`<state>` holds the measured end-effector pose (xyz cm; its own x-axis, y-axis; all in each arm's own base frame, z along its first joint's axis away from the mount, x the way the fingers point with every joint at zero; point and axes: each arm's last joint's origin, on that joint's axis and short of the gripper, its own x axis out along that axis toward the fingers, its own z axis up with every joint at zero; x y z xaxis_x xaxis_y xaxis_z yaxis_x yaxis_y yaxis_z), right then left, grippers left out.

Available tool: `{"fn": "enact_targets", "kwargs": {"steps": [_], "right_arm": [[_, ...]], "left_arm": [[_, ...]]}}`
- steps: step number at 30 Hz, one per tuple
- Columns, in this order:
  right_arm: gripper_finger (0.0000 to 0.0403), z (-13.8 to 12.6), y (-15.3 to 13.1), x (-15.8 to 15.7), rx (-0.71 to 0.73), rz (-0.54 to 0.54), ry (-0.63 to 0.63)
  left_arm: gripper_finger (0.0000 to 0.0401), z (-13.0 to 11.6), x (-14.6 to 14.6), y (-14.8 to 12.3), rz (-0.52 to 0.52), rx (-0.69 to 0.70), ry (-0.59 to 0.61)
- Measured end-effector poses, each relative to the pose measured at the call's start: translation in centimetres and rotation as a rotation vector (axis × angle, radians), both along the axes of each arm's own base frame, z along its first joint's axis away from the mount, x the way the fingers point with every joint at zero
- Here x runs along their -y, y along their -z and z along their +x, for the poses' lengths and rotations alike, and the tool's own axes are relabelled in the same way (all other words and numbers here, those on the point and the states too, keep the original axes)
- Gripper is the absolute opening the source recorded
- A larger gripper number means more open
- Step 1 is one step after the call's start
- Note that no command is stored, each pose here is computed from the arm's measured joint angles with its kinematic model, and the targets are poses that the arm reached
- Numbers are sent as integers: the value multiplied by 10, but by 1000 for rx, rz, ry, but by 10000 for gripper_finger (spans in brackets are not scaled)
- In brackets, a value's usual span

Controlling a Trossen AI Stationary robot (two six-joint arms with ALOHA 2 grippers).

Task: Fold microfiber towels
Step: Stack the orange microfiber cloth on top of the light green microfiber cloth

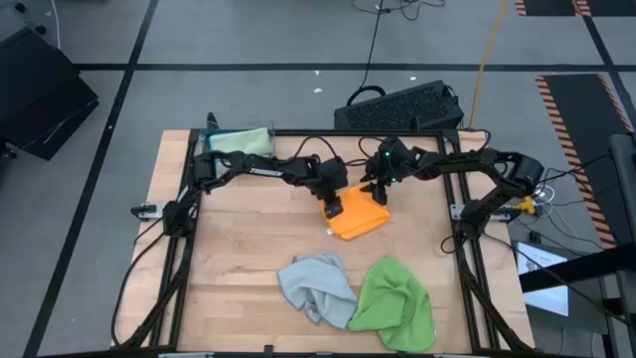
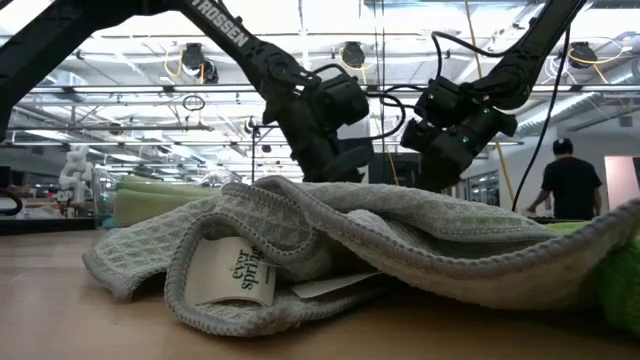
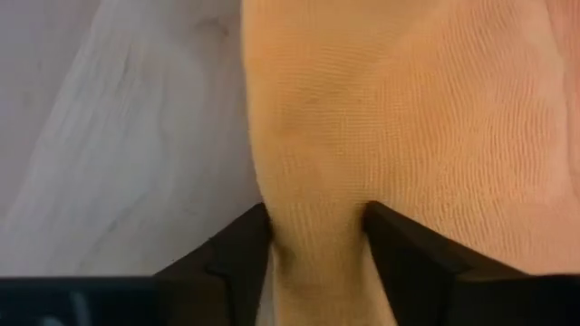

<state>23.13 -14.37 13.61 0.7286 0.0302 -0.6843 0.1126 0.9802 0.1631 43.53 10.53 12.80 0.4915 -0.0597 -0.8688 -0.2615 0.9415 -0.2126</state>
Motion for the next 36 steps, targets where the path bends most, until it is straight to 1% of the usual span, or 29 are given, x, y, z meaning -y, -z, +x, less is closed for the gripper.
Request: {"fn": "enact_targets", "kwargs": {"steps": [3,7,8,12,17,20,22,26,29,32,36], "right_arm": [[165,2,0,-1,-8,-43,-5],[165,6,0,-8,-3,-45,-37],[167,7,-1,-9,-2,-45,-44],[190,10,-2,-13,-3,-73,-45],[240,9,-15,-15,24,-163,-42],[265,8,-22,-12,60,-175,-28],[275,6,-21,-9,65,-143,-16],[275,2,-14,-5,83,-10,-65],[263,3,-11,-4,90,0,-99],[250,3,-8,-4,89,-19,-122],[228,4,-8,-4,94,-31,-143]], "left_arm": [[124,2,7,6,90,-21,101],[28,5,19,1,198,-3,253],[17,4,21,-1,216,-4,284],[20,-2,27,-15,348,-49,346],[8,-5,33,-42,517,-61,389],[14,-5,37,-43,563,-77,414],[17,-5,41,-42,596,-90,450],[8,-3,47,-43,646,-99,449],[8,-2,52,-44,696,-113,427],[17,-2,58,-45,760,-139,449],[9,0,66,-45,775,-129,467]]}}
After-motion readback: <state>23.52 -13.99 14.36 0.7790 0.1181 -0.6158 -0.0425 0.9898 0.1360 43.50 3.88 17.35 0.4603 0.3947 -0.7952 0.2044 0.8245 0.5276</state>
